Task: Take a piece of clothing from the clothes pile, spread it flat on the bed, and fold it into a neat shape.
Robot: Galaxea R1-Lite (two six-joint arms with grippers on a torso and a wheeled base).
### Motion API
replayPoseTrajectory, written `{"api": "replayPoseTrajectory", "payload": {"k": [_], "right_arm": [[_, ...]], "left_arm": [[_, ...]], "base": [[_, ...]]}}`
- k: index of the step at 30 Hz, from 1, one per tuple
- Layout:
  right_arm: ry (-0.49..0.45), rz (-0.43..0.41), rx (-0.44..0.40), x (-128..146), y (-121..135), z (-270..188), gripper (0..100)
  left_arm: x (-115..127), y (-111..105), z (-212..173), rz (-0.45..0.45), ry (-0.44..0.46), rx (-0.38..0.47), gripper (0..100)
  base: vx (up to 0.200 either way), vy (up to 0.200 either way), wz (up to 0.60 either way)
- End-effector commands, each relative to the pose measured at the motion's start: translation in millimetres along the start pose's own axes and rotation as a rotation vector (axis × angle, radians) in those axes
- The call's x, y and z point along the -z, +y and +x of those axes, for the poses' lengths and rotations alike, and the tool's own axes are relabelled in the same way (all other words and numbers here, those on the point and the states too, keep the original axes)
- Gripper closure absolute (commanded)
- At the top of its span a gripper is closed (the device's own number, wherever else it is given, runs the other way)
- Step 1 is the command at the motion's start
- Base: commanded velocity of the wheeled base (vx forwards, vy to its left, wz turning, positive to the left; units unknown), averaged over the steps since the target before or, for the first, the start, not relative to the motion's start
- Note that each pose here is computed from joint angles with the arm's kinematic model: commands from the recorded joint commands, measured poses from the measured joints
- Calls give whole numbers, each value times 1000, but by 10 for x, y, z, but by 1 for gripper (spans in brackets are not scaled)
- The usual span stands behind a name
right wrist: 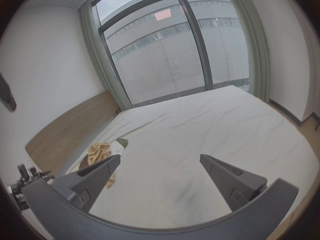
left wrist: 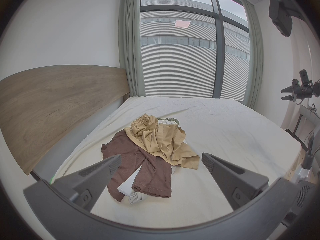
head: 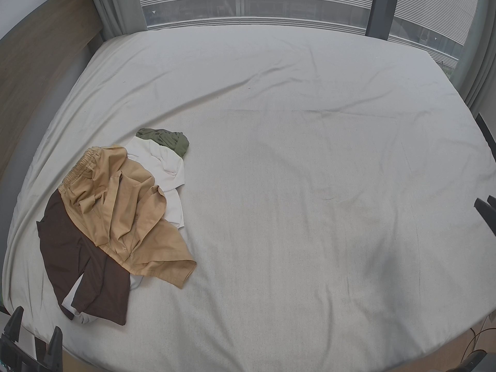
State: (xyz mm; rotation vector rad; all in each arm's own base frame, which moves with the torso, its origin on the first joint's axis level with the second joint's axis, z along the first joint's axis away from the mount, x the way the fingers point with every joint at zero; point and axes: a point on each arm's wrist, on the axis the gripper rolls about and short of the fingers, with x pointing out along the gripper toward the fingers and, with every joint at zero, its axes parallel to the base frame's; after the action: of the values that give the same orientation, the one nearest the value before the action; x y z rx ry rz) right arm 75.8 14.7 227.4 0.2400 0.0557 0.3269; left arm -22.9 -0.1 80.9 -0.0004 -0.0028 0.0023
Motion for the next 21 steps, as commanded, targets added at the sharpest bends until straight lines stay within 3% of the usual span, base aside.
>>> {"api": "replayPoseTrajectory", "payload": {"k": [1, 21], "right_arm": [[61, 33, -44, -95, 21, 274, 0], [204, 102, -127, -102, 53, 1038, 0]], "left_arm": [[52, 0, 1, -1, 1, -1, 0], [52, 0, 1, 0, 1, -1, 0]], "base": [[0, 0, 0], [0, 0, 0]]}}
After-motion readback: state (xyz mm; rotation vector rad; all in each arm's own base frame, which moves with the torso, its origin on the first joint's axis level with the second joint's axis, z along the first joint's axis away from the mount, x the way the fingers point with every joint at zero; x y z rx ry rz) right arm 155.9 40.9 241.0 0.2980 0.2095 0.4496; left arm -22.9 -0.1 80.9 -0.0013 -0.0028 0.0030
